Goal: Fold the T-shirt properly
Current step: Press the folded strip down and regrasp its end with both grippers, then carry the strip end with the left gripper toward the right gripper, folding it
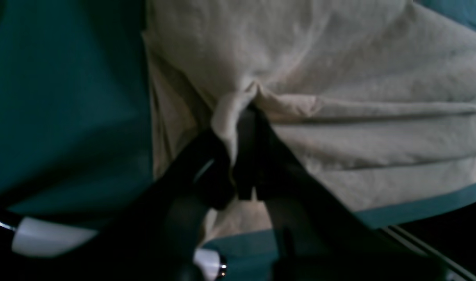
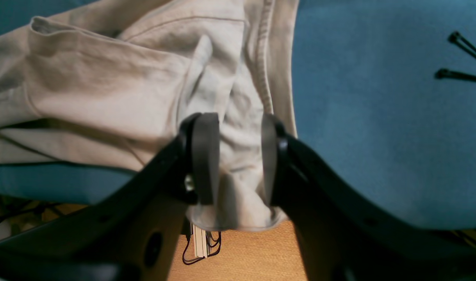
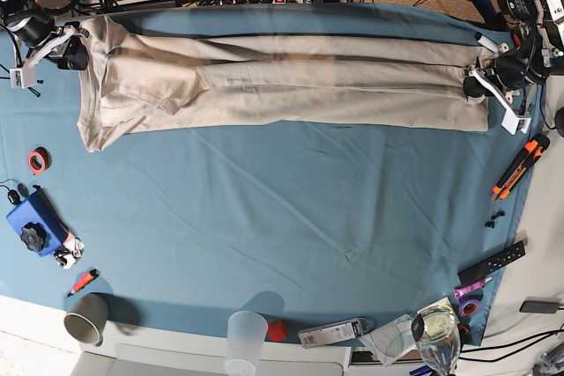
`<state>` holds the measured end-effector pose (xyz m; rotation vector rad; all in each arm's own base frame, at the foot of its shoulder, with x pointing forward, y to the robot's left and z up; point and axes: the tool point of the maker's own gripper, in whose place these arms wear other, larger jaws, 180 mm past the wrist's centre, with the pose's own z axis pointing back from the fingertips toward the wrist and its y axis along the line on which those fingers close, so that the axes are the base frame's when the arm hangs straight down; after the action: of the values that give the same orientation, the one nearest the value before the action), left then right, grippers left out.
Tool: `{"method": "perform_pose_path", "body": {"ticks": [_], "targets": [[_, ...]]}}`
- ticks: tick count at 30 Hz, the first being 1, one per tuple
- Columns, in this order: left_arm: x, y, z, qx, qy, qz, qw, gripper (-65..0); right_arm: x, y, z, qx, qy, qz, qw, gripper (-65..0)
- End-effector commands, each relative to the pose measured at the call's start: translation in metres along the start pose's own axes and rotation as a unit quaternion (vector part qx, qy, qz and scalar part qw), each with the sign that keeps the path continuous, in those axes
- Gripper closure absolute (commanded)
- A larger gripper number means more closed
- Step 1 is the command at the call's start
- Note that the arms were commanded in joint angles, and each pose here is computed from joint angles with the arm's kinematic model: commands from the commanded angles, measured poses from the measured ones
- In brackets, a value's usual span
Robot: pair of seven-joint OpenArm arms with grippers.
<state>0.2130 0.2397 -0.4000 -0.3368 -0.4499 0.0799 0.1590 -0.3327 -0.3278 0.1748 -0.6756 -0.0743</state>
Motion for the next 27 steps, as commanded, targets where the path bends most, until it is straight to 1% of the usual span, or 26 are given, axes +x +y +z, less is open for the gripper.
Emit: {"method": "perform_pose_path", "body": {"ticks": [1,4,9,15,17,19,21,23,25,27], "targets": [[-0.006,-0.001,0.002,0.003,0.02,-0.006,1.0,0.0,0.015,-0.003,0.007,-0.004,-0.022,0.013,0.9997,-18.9],[0.002,-0.006,0.006,0.004,0.007,-0.02,1.0,0.0,0.015,-0.002,0.007,-0.003,-0.022,0.013,0.9997,-18.9],[0.021,-0.019,0.02,0.004,-0.023,-0.073,0.997,0.0,0.015,-0.002,0.007,-0.003,-0.023,0.013,0.9996,-18.9],[0.052,-0.041,0.041,0.005,-0.088,-0.127,0.988,0.0,0.015,-0.002,0.007,-0.003,-0.023,0.013,0.9996,-18.9],[0.059,-0.047,0.047,0.006,-0.102,-0.143,0.984,0.0,0.015,-0.002,0.007,-0.003,-0.023,0.013,0.9996,-18.9],[0.064,-0.057,0.053,-0.006,-0.116,-0.154,0.981,0.0,0.015,-0.002,0.007,-0.003,-0.023,0.013,0.9996,-18.9],[0.068,-0.077,0.059,-0.041,-0.133,-0.183,0.973,0.0,0.015,-0.002,0.007,-0.003,-0.023,0.013,0.9997,-18.9],[0.071,-0.099,0.067,-0.08,-0.154,-0.211,0.962,0.0,0.015,-0.002,0.007,-0.003,-0.023,0.013,0.9997,-18.9],[0.074,-0.121,0.075,-0.117,-0.176,-0.23,0.95,0.0,0.014,-0.003,0.007,-0.005,-0.022,0.013,0.9997,-18.9],[0.073,-0.139,0.08,-0.143,-0.19,-0.243,0.94,0.0,0.013,-0.004,0.007,-0.009,-0.019,0.014,0.9997,-18.9]]}}
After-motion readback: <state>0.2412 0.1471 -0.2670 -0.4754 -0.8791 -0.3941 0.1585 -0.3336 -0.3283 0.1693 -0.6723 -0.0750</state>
